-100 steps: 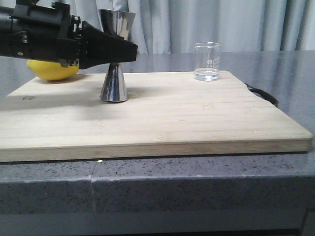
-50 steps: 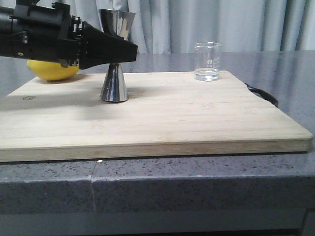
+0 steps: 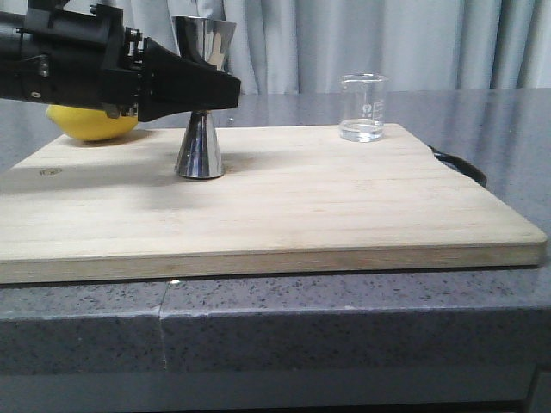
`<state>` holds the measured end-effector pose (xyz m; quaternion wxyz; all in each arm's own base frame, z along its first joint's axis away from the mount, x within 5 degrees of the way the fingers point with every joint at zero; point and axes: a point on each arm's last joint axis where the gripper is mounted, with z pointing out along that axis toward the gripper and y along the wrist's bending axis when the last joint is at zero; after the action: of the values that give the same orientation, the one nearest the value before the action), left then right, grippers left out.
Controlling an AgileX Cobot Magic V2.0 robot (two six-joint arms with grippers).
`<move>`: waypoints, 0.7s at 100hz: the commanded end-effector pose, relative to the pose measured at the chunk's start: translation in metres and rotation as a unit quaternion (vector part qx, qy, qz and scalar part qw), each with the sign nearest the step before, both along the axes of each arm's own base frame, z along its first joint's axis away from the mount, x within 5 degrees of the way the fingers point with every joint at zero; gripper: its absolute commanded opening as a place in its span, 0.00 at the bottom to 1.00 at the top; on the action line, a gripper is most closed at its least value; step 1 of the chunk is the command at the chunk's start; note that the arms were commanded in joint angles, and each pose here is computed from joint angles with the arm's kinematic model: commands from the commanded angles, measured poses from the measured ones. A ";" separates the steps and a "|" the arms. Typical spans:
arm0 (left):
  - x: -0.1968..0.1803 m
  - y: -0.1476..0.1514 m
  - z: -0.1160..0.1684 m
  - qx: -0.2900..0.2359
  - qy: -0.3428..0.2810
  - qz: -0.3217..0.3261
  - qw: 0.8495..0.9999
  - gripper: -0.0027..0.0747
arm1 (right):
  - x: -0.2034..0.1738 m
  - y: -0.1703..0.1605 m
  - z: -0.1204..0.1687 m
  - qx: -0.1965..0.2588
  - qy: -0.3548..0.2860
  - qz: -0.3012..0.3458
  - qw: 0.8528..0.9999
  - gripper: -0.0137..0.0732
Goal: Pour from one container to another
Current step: 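Lower the jigger onto the board with the left gripper and release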
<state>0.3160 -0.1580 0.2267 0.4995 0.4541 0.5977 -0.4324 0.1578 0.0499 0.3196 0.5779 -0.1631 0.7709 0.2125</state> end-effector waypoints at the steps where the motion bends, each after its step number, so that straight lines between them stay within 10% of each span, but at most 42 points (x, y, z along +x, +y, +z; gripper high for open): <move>1: -0.006 -0.004 0.032 -0.072 -0.029 -0.027 0.997 0.39 | 0.000 -0.002 0.010 -0.008 -0.022 -0.012 1.000 0.79; 45: -0.006 -0.004 0.031 -0.068 -0.025 -0.023 0.997 0.73 | 0.000 -0.002 0.010 -0.011 -0.023 -0.011 1.000 0.79; 70: -0.014 0.000 0.038 0.004 -0.019 -0.014 1.000 0.75 | 0.000 -0.002 0.010 -0.011 -0.024 -0.012 1.000 0.79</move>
<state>0.3117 -0.1570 0.2290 0.4787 0.4647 0.6097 -0.4280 0.1578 0.0499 0.3196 0.5782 -0.1641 0.7707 0.2117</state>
